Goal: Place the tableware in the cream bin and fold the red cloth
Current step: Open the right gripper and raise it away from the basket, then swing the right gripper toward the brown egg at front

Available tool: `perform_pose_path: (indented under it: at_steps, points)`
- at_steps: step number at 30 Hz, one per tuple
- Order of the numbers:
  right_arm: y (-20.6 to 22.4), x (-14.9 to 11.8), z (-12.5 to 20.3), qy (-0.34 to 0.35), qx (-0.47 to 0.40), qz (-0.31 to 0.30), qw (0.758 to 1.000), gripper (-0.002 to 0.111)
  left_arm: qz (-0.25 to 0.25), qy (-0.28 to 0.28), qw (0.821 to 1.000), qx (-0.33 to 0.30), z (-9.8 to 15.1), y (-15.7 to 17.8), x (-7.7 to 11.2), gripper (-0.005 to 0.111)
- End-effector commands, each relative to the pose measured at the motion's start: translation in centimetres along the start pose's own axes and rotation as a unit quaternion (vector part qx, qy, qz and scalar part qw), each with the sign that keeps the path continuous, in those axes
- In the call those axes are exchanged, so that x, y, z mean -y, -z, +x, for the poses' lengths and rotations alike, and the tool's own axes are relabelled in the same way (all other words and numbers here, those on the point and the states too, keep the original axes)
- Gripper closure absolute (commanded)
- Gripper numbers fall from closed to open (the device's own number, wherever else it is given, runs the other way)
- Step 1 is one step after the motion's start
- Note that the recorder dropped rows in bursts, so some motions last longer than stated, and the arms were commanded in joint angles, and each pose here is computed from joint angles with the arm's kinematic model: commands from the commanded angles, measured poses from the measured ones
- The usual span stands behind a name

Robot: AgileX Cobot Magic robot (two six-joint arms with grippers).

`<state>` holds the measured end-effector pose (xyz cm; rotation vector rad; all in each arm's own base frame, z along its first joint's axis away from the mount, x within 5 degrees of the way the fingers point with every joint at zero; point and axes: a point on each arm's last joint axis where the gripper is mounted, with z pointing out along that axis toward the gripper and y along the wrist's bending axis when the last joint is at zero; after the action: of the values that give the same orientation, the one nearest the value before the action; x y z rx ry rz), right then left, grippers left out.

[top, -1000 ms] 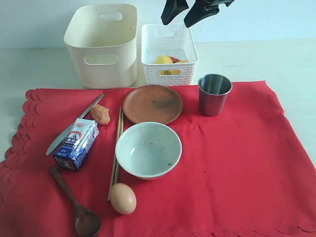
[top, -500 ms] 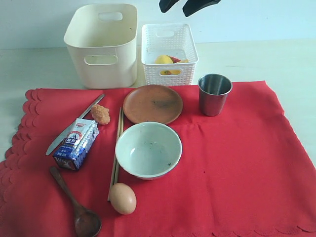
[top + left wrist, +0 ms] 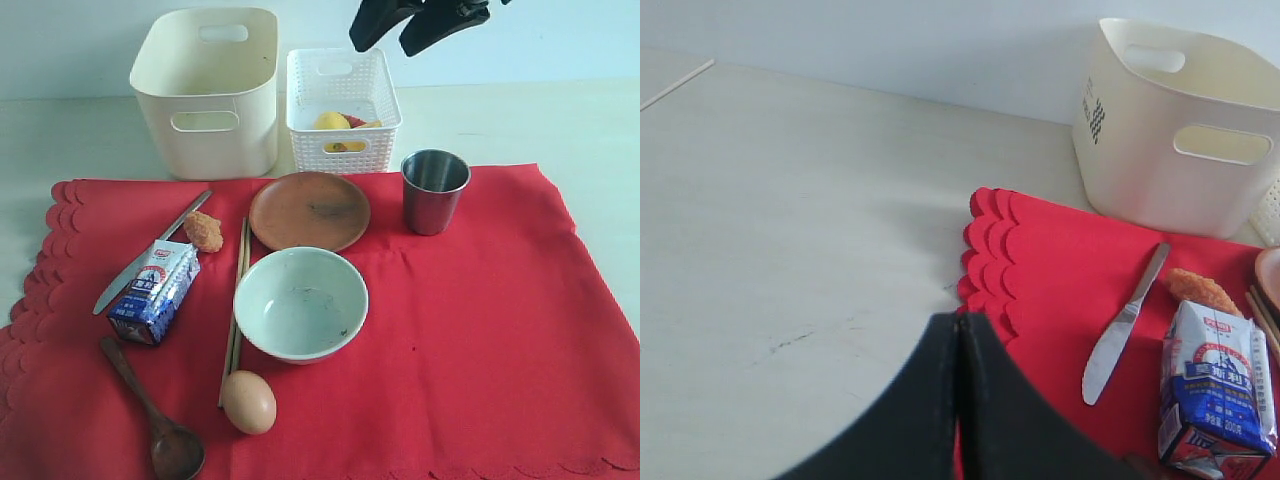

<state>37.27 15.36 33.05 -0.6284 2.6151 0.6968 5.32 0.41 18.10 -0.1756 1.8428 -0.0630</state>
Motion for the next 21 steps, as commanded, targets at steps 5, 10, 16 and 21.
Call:
perform_pose_path:
  at_steps: [5,10,16,21]
  points:
    - [3.0,-1.6,3.3,0.04,0.033,0.009,0.999,0.049,0.003,-0.005,1.0,0.004,0.0,0.0,0.0,0.107]
    - [4.5,-2.5,5.7,0.056,0.045,0.014,0.997,0.052,0.003,-0.005,1.0,0.004,0.0,0.0,0.0,0.107]
    - [5.5,-3.3,9.3,0.071,0.046,0.017,0.996,0.052,0.003,-0.005,1.0,0.004,0.0,0.0,0.0,0.107]
    - [6.3,-4.2,12.4,0.092,0.053,0.002,0.994,0.052,0.003,-0.005,1.0,0.004,0.0,0.0,0.0,0.107]
